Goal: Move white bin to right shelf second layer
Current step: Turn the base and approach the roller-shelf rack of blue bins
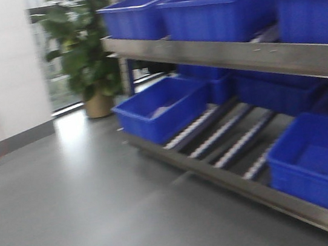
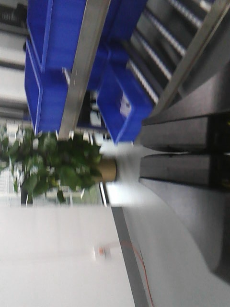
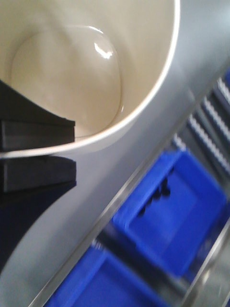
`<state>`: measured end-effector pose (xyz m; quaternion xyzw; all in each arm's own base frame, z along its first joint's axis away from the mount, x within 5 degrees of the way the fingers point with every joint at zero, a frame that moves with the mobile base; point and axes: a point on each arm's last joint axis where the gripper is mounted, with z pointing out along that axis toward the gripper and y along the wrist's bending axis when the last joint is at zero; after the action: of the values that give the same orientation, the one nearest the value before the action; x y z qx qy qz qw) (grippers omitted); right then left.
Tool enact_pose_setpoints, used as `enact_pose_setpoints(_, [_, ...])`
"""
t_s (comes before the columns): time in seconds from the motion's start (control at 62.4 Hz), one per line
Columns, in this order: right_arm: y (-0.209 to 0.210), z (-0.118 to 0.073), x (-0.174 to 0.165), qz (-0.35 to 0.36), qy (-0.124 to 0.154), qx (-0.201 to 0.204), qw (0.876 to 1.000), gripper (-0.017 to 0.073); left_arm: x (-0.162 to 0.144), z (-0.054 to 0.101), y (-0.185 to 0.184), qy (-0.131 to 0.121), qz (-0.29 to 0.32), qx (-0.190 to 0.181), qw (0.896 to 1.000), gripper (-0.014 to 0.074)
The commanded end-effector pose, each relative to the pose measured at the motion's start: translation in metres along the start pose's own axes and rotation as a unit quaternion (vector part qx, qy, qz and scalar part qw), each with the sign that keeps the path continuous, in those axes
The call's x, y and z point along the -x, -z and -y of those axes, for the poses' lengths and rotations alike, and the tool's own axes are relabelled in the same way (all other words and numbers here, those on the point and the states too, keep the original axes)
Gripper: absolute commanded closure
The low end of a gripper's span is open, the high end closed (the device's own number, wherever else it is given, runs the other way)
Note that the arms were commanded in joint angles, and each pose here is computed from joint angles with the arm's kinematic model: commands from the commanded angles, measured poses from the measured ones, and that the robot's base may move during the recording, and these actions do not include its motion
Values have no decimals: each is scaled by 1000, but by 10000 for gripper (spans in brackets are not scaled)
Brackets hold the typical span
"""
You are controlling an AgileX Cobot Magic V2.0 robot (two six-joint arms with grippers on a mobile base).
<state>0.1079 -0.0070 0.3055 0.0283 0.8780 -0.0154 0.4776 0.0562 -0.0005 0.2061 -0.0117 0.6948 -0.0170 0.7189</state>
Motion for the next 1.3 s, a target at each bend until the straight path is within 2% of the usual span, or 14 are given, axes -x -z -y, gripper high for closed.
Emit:
enact_pose_setpoints(0.0, [6,1,16,58,-1,-3,998,503,-1,-1,1,5,36,2,999,509])
enact_pose_setpoints(1.283, [6,1,16,58,-1,-3,998,503,-1,-1,1,5,36,2,999,509])
